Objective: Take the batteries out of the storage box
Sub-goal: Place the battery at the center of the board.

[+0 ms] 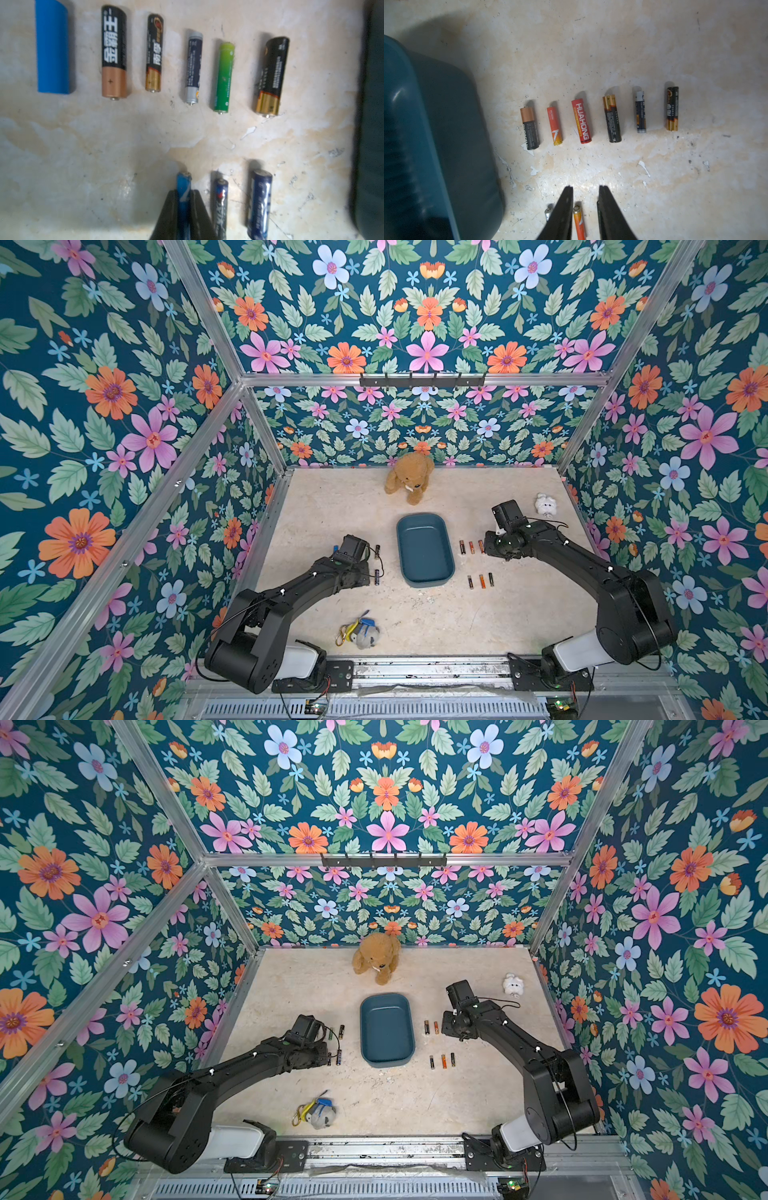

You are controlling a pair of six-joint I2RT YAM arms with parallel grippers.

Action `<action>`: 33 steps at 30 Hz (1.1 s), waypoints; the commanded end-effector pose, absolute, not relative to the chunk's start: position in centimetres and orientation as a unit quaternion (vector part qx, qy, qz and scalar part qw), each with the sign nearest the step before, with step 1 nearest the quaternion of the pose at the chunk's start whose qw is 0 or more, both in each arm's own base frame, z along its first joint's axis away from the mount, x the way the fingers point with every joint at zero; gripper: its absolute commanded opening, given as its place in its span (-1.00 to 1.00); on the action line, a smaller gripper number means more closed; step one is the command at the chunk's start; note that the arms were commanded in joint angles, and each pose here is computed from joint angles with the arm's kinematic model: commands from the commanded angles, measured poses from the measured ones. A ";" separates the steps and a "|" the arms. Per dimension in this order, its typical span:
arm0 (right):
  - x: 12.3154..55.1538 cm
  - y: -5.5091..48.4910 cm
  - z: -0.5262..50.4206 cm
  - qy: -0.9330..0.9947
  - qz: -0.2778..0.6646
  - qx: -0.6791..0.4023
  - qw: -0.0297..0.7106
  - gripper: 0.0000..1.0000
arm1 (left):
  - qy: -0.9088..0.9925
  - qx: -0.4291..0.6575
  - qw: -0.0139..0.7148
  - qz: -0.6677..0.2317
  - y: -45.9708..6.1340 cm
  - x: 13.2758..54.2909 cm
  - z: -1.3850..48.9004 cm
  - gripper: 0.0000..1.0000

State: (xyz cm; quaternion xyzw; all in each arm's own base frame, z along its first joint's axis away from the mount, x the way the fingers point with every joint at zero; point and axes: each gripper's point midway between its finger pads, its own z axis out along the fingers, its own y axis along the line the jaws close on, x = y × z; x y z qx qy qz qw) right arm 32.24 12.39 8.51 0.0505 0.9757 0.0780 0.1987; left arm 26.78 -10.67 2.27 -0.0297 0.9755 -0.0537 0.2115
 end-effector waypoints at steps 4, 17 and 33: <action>32.1 12.3 8.4 0.977 0.073 0.046 0.195 -0.44 | 0.976 -0.028 0.207 -0.055 -10.8 26.9 1.9 -0.72; 32.2 12.3 8.5 0.977 0.072 0.046 0.196 -0.45 | 0.979 -0.029 0.194 -0.050 -10.7 26.5 1.3 -0.72; 32.2 12.1 9.8 0.974 0.072 0.045 0.209 -0.44 | 0.981 -0.031 0.185 -0.049 -10.6 25.9 1.0 -0.72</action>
